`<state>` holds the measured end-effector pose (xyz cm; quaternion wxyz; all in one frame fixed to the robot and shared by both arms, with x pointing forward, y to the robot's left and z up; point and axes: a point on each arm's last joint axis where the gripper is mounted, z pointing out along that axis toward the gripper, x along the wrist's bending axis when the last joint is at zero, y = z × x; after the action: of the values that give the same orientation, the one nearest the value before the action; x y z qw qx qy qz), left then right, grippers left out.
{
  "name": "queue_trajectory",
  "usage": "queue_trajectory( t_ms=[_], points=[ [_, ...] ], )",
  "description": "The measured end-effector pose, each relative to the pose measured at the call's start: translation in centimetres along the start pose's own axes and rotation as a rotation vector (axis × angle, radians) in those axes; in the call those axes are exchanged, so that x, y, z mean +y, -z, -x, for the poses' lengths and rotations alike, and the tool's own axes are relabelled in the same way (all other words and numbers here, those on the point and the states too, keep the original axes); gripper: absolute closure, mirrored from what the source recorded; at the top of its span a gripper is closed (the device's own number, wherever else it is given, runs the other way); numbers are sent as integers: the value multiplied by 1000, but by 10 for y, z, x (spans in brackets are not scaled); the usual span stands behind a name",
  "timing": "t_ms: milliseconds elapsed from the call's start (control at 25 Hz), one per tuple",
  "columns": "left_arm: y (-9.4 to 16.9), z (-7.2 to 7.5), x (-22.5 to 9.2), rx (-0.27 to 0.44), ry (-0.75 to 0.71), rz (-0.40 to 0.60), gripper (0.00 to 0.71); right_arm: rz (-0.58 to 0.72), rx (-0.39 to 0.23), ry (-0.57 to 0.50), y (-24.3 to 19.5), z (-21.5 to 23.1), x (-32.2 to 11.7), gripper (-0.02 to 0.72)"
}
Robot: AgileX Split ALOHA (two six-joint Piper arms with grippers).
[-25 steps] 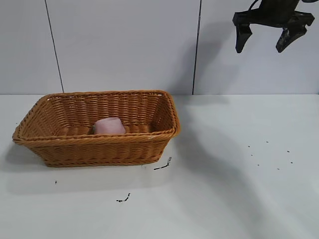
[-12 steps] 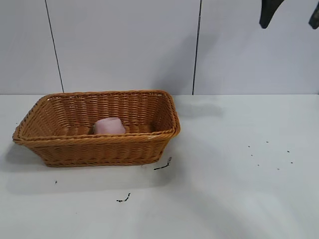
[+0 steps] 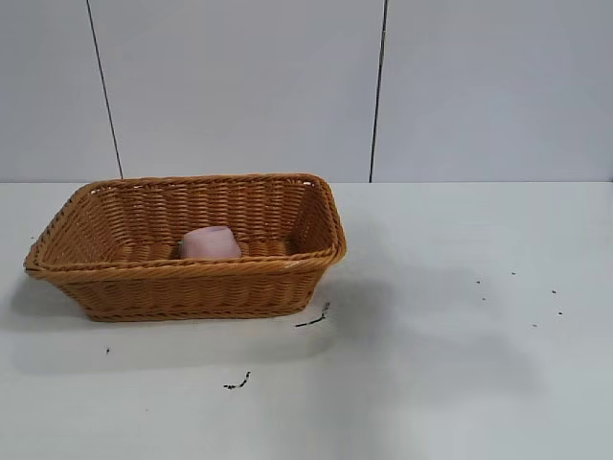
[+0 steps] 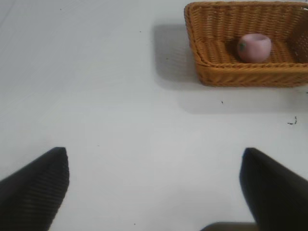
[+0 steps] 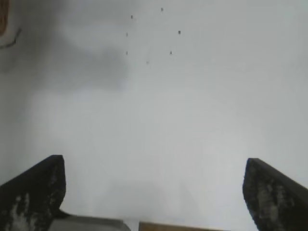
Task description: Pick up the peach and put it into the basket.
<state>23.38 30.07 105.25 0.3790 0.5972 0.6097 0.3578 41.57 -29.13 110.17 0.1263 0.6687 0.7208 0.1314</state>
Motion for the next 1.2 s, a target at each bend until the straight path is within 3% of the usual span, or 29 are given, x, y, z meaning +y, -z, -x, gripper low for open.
queue_trajectory(
  t_ms=[160, 400, 520, 920, 1200],
  points=[
    [0, 0, 0, 0, 0, 0, 17, 30, -8, 2, -4, -2, -62, 8],
    [0, 0, 0, 0, 0, 0, 17, 366, 2, -7, -1, -6, -122, 8],
    [0, 0, 0, 0, 0, 0, 17, 469, 2, -7, 1, -7, -142, 8],
    [0, 0, 0, 0, 0, 0, 17, 757, -7, -3, 20, -8, -184, 8],
    [0, 0, 0, 0, 0, 0, 17, 765, -5, -6, 20, -8, -186, 8]
  ],
)
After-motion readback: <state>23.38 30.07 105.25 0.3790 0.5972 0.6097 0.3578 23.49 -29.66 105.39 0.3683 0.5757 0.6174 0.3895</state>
